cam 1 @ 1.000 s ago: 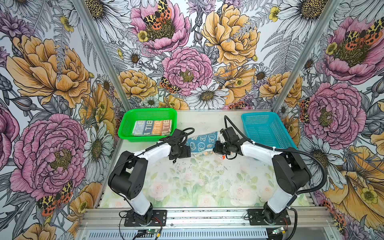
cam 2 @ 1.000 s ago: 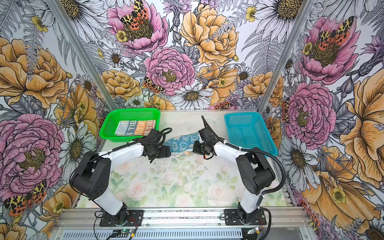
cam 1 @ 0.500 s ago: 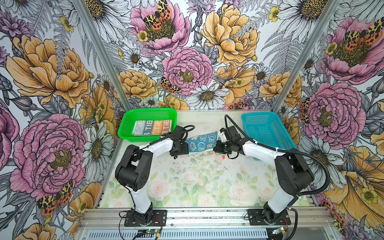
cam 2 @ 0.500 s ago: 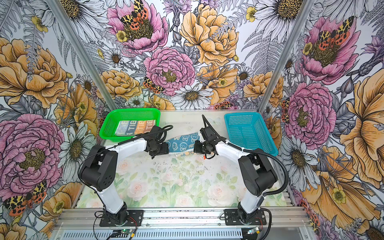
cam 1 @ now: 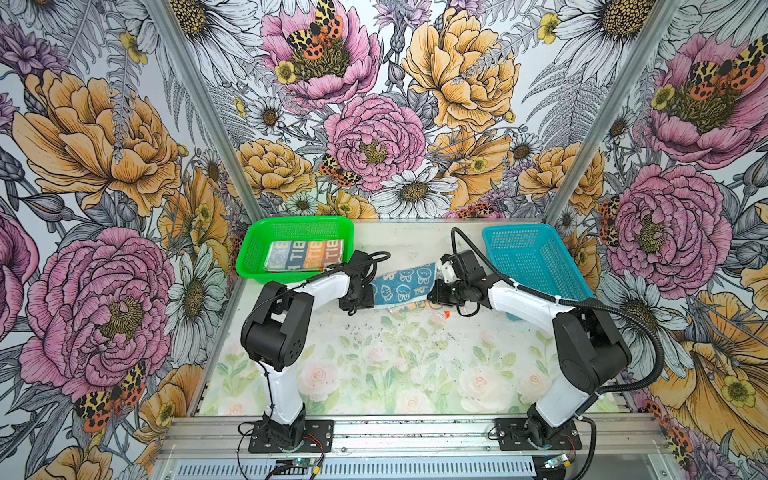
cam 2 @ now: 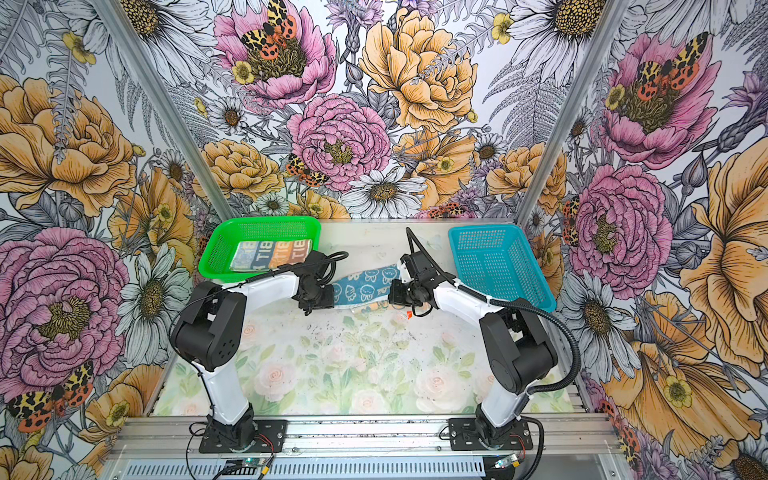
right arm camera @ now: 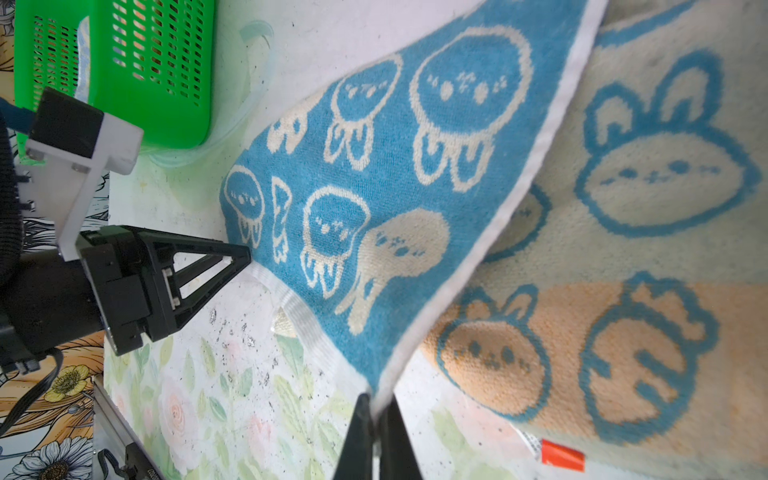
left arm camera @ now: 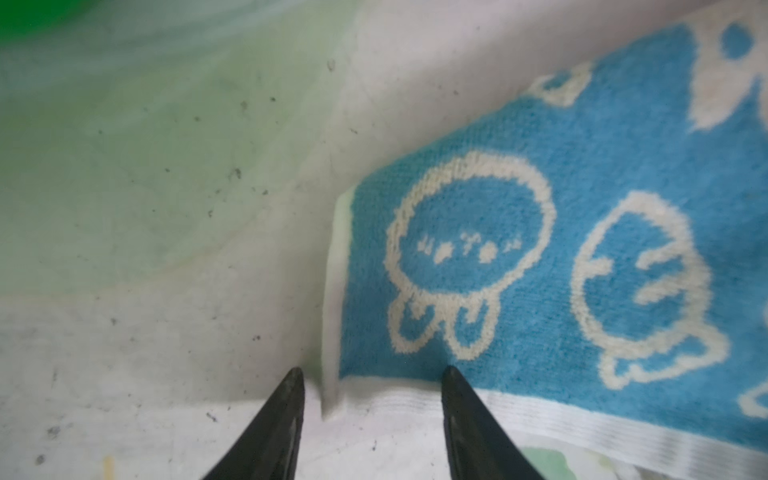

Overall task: Fold and stack the towels
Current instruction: 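Grasp the blue bunny towel's near corners with both grippers, then lift the towel with both grippers and swing it away from the robot, then lay the towel flat on the table and pull both grippers back toward the robot, then open both grippers and raise them off the towel's near edge, then move both grippers to the towel's far edge and lower them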

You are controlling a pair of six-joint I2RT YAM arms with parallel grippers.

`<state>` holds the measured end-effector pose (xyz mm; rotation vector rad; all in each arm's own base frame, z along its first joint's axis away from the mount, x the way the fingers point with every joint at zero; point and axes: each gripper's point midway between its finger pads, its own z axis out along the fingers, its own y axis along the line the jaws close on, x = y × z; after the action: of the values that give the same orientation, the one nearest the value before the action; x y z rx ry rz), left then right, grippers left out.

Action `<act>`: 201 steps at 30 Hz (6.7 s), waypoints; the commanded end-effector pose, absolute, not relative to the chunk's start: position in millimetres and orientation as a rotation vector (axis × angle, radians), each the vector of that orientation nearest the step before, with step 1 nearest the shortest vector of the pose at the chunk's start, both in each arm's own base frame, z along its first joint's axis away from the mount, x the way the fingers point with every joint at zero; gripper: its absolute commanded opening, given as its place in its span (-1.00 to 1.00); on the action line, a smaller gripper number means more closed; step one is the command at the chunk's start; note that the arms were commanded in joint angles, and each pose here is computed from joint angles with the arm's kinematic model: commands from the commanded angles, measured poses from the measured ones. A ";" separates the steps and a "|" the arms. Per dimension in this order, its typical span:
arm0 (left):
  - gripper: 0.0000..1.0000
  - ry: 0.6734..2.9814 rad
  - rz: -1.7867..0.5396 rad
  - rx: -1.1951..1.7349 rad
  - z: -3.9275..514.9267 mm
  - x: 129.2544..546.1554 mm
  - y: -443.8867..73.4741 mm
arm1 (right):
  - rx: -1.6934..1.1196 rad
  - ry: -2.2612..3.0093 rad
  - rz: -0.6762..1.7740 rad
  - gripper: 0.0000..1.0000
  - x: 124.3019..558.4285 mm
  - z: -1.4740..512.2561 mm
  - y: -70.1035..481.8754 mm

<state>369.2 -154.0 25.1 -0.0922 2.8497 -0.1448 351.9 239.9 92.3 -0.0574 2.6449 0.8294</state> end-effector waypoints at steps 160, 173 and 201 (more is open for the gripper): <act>0.98 2.602 -0.689 -0.075 164.4 389.8 -224.3 | 0.105 2.520 1.001 0.99 344.0 150.4 175.5; 0.98 2.599 -0.839 -0.087 132.8 486.3 -286.6 | 0.133 2.513 1.060 0.99 456.7 128.8 185.3; 0.98 2.754 -0.681 -0.236 32.6 491.8 -233.4 | 0.204 2.647 1.136 0.98 510.9 19.1 195.1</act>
<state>502.1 -260.1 50.9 -0.1814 2.6916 -0.7638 517.3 197.9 56.8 0.1510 2.5590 1.1635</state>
